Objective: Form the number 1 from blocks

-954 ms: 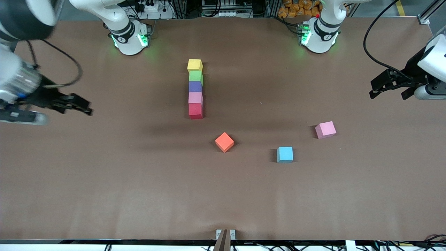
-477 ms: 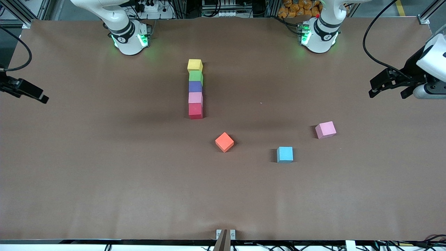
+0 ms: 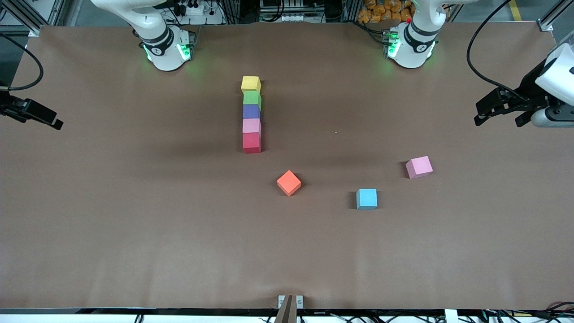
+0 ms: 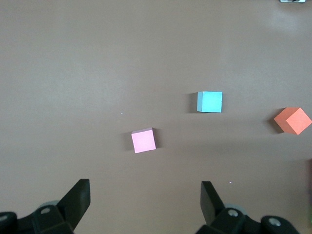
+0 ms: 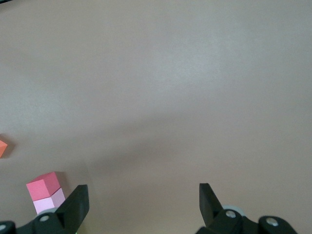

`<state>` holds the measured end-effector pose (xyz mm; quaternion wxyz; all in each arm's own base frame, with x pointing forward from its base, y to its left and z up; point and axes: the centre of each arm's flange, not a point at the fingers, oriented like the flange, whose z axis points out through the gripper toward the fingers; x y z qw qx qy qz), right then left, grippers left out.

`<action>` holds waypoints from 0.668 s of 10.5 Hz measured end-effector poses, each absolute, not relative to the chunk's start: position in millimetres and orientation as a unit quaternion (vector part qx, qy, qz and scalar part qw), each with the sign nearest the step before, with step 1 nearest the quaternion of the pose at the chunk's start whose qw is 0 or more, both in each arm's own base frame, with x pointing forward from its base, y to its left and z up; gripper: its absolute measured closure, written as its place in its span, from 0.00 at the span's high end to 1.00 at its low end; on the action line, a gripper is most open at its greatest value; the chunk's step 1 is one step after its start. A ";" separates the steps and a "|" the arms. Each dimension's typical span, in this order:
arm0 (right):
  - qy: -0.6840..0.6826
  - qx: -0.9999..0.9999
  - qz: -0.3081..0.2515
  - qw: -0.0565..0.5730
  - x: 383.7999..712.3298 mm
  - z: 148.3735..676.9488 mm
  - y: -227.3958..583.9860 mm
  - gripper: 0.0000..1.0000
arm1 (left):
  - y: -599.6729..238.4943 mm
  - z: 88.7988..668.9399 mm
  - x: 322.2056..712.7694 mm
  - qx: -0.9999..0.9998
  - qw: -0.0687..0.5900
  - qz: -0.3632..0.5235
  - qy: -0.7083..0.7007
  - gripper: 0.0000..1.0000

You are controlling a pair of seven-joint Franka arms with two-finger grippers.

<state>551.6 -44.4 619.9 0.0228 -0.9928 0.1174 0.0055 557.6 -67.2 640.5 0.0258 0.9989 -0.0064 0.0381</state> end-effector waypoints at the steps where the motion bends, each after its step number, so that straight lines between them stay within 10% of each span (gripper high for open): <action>1: 0.117 -0.993 0.006 0.022 551.5 619.8 -44.5 1.00 | -67.8 640.5 557.5 0.999 0.026 0.038 -0.007 1.00; 7: 0.115 -0.993 0.007 0.021 551.6 618.6 -42.6 1.00 | -70.5 640.4 557.1 0.999 0.026 0.038 -0.009 1.00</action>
